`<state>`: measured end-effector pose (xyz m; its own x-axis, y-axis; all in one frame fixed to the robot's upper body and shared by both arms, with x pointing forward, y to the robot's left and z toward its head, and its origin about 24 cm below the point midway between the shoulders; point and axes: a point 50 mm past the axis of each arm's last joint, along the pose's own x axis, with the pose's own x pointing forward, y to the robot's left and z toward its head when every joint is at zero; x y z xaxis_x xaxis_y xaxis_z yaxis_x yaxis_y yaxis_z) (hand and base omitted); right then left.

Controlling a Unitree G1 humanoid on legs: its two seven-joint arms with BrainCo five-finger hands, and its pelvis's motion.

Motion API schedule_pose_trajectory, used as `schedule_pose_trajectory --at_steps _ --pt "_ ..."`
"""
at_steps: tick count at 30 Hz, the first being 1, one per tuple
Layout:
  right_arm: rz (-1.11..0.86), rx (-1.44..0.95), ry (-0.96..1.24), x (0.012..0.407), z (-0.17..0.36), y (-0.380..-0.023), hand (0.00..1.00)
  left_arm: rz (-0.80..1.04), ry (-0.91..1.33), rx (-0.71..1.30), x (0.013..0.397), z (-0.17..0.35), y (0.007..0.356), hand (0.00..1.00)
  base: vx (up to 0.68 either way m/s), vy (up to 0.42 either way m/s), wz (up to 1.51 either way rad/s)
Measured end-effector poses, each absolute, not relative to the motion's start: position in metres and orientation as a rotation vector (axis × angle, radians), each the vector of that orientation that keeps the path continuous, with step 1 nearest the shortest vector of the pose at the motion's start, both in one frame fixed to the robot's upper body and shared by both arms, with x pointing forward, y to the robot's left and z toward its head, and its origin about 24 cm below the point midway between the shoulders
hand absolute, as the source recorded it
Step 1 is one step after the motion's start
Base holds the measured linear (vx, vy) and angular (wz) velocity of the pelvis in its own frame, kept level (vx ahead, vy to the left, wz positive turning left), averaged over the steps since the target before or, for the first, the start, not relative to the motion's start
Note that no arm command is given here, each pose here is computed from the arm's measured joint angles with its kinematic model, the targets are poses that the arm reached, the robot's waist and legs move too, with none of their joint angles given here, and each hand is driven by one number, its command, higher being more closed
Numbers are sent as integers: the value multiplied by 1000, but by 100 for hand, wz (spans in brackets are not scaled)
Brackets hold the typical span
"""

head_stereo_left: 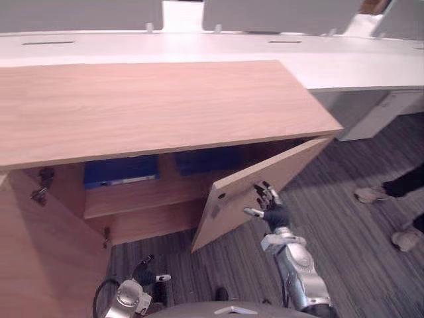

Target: Walk over to the cabinet, pick up the folder, carry it to the office cabinet, place the folder inside the office cabinet, then close the office cabinet door

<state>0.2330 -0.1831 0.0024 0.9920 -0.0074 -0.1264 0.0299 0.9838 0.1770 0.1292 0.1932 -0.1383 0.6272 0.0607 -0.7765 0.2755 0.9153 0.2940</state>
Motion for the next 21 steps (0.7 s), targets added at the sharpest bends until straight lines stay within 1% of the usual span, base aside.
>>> schedule_pose_trajectory --at_steps 2,6,9,14,17,21 --pt "-59 171 105 239 5 -192 0 -102 891 407 129 -138 197 0 89 59 44" --pt "-69 160 101 255 7 -192 0 -37 900 377 127 -137 207 0 15 12 20" --pt "-81 145 114 260 5 -193 0 -10 894 365 128 -137 209 0 -36 -11 29" --pt "-74 93 160 257 -5 -190 0 27 925 340 122 -140 212 0 -21 -9 12" --pt "-63 13 198 248 -15 -188 0 41 935 325 119 -142 212 0 37 -4 5" --pt "-49 -57 346 226 -48 -185 0 51 925 300 122 -141 209 0 64 -13 1"
